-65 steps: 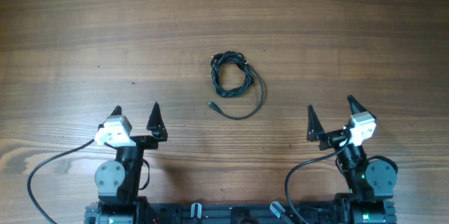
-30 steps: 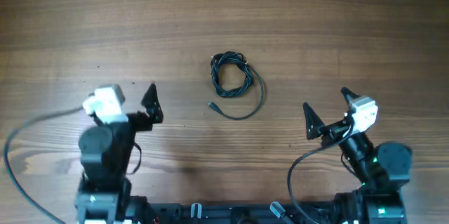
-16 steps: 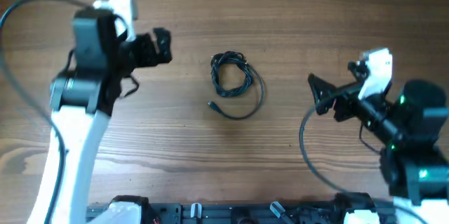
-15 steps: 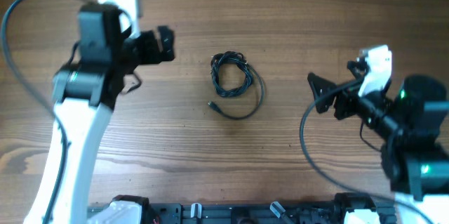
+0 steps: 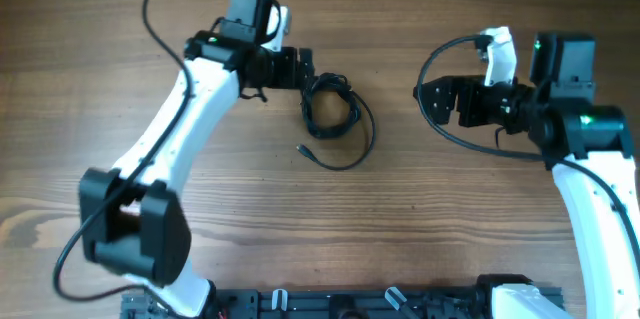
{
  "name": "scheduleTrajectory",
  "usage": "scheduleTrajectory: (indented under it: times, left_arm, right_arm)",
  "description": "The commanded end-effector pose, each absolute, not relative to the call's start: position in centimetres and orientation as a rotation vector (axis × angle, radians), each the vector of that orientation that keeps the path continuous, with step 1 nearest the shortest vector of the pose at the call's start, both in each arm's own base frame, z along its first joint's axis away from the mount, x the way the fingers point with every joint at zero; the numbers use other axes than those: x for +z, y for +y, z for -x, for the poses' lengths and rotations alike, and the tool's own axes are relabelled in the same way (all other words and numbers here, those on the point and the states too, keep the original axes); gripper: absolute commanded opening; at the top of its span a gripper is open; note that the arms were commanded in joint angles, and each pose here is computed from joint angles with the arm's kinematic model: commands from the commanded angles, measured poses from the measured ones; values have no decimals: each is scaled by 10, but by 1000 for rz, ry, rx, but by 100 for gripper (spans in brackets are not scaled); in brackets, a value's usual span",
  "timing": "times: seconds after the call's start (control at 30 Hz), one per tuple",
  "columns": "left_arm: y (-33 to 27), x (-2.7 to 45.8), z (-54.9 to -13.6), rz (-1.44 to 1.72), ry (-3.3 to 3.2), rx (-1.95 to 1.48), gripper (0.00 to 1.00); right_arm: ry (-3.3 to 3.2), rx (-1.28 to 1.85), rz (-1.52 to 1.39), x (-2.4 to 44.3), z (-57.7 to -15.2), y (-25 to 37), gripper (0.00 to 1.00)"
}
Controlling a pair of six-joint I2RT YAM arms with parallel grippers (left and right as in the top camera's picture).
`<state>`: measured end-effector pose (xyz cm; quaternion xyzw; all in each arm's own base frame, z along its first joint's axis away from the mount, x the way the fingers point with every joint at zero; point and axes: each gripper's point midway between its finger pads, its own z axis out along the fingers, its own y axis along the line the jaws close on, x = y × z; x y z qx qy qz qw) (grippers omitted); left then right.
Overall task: Untangle cables
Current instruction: 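Move the left gripper to the black cable bundle and grasp it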
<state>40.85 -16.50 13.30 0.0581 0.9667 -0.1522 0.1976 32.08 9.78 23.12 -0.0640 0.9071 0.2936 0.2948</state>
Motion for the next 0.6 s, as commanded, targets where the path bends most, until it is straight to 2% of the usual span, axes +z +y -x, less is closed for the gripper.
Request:
scheduleTrajectory:
  times: [0.0,0.07,0.23,0.47,0.57]
  left_arm:
    - [-176,100,-410,-146,2783,-414,72]
    - [-181,83,-411,-108,2818,-412,67]
    - [-193,56,-416,-120,2837,-410,62]
    - [-182,39,-424,-98,2837,-298,49]
    - [-189,32,-421,-114,2851,-301,46]
  right_arm:
    - [2400,841,175,238,-322,104,99]
    - [2400,840,175,238,-322,104,97]
    - [2400,841,174,238,-322,104,95]
    - [2401,835,172,238,-323,103,95]
    - [2402,832,171,238,-323,103,95]
